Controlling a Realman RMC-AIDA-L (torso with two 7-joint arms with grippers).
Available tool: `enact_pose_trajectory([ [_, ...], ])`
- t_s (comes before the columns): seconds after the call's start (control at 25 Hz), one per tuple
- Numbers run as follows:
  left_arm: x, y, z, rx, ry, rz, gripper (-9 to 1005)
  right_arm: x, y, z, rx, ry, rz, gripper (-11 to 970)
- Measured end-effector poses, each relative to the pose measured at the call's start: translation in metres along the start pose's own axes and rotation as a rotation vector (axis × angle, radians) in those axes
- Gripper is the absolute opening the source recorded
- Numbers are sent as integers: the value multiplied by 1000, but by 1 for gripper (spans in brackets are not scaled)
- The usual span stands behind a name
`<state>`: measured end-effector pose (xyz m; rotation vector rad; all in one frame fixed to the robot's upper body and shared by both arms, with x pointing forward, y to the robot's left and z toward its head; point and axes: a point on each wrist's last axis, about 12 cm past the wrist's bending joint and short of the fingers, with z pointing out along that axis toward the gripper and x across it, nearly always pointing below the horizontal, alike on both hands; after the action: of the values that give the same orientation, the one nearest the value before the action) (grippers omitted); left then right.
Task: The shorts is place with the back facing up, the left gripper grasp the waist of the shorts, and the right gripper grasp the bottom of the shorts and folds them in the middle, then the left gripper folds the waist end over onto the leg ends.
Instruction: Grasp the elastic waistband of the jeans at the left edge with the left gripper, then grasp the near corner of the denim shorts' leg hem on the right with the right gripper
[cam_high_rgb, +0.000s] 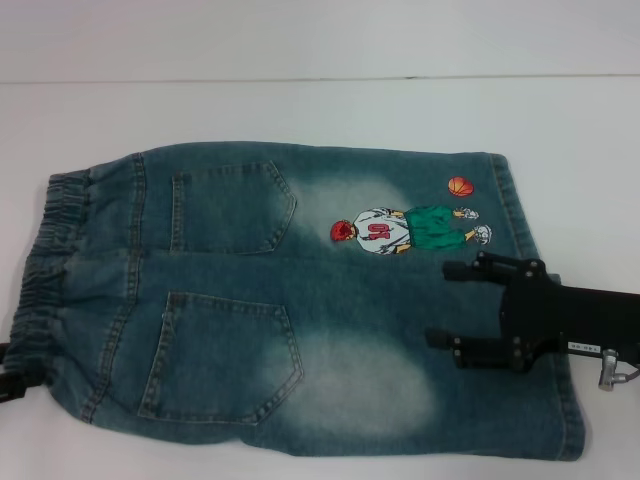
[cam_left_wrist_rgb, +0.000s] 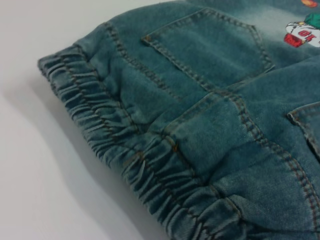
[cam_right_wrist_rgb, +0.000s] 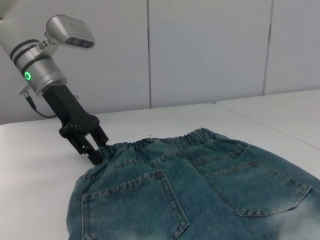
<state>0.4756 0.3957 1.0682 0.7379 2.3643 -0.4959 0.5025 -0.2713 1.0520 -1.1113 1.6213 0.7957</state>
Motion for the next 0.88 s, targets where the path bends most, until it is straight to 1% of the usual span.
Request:
enact_pose_trajectory([
  [0.08, -2, 0, -1, 1, -3, 5, 555, 1, 0, -1, 4, 1, 2, 849],
  [0.4, -5, -2, -4, 4, -12, 24, 379, 3, 1, -7, 18, -7, 16, 849],
  [0.6, -4, -4, -3, 14, -7, 24, 186, 5, 1, -11, 35, -10, 47, 848],
  [0.72, -4, -6, -2, 30, -10, 31, 62, 3, -3, -19, 40, -4, 103, 848],
  [0.88, -4, -8, -2, 51, -15, 41, 55, -7, -10, -34, 5, 46, 182, 848],
])
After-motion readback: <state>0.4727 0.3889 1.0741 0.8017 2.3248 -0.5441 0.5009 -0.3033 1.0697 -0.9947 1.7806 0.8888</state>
